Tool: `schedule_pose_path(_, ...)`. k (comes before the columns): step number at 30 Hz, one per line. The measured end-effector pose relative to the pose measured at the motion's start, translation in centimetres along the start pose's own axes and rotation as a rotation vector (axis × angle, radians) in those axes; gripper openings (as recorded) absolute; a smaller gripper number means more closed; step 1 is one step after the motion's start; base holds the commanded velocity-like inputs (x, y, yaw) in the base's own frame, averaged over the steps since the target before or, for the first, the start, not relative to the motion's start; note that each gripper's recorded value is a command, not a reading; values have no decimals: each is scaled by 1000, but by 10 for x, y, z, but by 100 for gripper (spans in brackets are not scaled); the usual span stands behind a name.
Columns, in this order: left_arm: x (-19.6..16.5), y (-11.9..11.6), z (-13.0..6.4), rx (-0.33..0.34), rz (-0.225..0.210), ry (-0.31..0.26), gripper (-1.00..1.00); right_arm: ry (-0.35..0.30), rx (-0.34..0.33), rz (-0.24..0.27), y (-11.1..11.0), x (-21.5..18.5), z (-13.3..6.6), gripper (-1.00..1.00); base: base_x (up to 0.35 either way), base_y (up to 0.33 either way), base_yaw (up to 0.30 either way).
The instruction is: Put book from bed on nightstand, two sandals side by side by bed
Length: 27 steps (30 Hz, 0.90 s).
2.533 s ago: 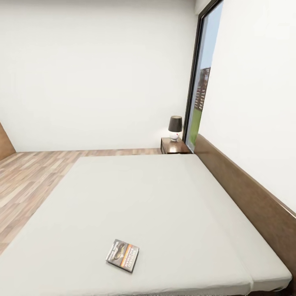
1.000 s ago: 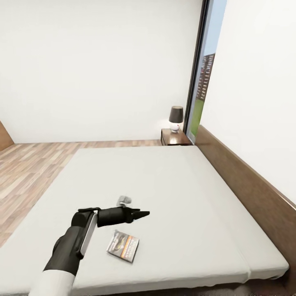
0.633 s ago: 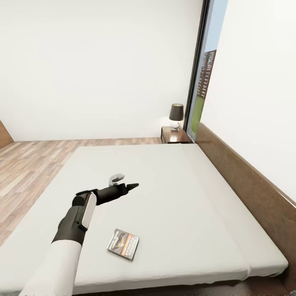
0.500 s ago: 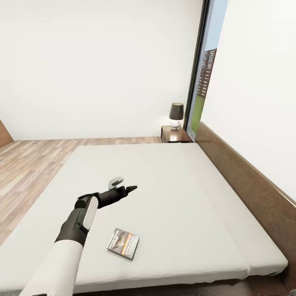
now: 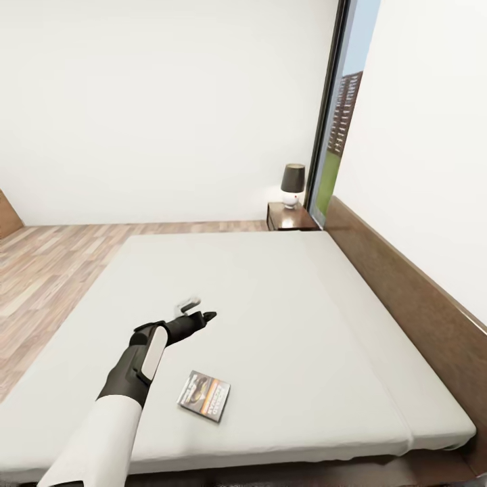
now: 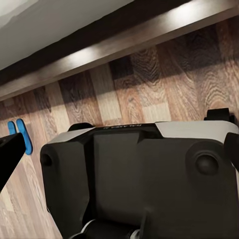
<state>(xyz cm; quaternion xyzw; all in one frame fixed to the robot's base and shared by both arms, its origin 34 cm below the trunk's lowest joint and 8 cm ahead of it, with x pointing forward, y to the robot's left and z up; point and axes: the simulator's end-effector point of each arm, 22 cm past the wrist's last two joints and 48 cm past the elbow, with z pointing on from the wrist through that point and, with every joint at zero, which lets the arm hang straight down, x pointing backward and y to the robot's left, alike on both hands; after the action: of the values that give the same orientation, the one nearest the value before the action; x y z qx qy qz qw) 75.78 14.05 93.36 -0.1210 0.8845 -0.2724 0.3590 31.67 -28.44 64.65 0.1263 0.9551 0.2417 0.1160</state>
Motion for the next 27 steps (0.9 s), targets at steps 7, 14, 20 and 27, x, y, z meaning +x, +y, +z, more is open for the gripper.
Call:
schedule_pose_path(7,5,3,4,-4,-3,8,100,9,3,4,-2,4,1,100,0,0,78)
schedule_pose_path(14,9,5,7,-6,-8,16,100,17,6,10,-3,7,1,100,0,0,44)
schedule_pose_path(20,9,5,7,-4,-7,16,100,17,6,11,-3,7,1,100,0,0,2)
schedule_pose_path(27,9,5,7,-4,-8,17,100,18,5,12,-3,8,1,100,0,0,16)
